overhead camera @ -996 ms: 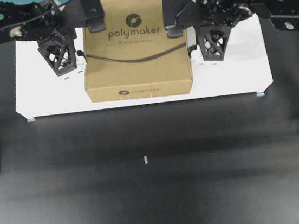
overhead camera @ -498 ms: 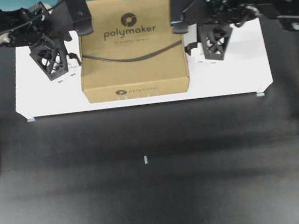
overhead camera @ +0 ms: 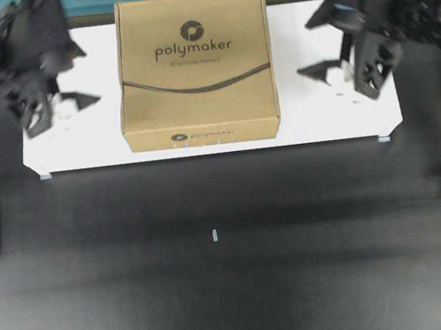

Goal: Place the cardboard box on the stand after clamping it between your arms.

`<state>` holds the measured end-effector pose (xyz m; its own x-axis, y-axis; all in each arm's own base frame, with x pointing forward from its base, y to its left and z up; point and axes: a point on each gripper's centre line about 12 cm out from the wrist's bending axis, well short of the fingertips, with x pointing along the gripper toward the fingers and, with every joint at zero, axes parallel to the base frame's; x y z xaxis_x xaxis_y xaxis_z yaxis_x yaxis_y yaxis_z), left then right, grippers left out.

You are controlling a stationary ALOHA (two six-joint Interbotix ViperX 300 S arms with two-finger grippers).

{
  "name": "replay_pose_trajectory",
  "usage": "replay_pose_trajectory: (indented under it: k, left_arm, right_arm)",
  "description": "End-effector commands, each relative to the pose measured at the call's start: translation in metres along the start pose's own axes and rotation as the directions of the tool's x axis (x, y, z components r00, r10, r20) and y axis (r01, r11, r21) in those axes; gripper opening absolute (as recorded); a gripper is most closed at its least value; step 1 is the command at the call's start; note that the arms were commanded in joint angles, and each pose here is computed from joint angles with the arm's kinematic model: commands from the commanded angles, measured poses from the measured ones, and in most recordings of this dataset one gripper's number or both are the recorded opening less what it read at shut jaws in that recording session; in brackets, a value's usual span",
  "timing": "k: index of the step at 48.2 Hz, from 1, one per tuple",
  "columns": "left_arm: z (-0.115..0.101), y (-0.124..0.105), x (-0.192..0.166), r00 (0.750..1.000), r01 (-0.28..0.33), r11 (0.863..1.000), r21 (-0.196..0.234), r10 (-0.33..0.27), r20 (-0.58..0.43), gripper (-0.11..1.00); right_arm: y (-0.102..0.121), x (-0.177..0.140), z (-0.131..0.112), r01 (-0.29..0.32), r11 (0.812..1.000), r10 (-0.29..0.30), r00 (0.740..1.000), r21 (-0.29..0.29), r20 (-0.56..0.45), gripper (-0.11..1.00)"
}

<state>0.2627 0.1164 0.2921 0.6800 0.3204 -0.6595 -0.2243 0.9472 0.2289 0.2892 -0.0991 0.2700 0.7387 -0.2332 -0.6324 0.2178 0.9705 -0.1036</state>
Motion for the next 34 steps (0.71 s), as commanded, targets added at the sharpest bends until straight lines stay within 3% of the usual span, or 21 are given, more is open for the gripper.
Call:
replay_pose_trajectory:
  k: [1,9,15,26,34]
  left_arm:
    - [0.005,-0.011,-0.022,0.994,0.008,1.000,0.003,-0.009,0.113,0.82]
    - [0.003,-0.025,-0.055,0.963,0.036,0.998,-0.047,-0.022,0.269,0.82]
    - [-0.005,-0.037,-0.071,0.948,0.081,0.995,-0.061,-0.058,0.314,0.82]
    - [-0.017,-0.057,-0.090,0.917,0.153,0.988,-0.012,-0.137,0.375,0.82]
    - [-0.024,-0.059,-0.103,0.897,0.164,0.986,-0.005,-0.147,0.417,0.82]
  right_arm:
    - [0.010,-0.013,0.003,-0.017,0.999,0.014,0.997,0.036,0.076,0.83]
    - [0.031,-0.035,0.000,-0.076,0.995,0.062,0.981,0.072,0.184,0.83]
    - [0.044,-0.054,0.000,-0.126,0.989,0.103,0.961,0.075,0.258,0.83]
    - [0.063,-0.088,0.001,-0.202,0.979,0.177,0.910,0.027,0.375,0.83]
    - [0.068,-0.107,-0.008,-0.233,0.972,0.211,0.879,0.000,0.429,0.83]
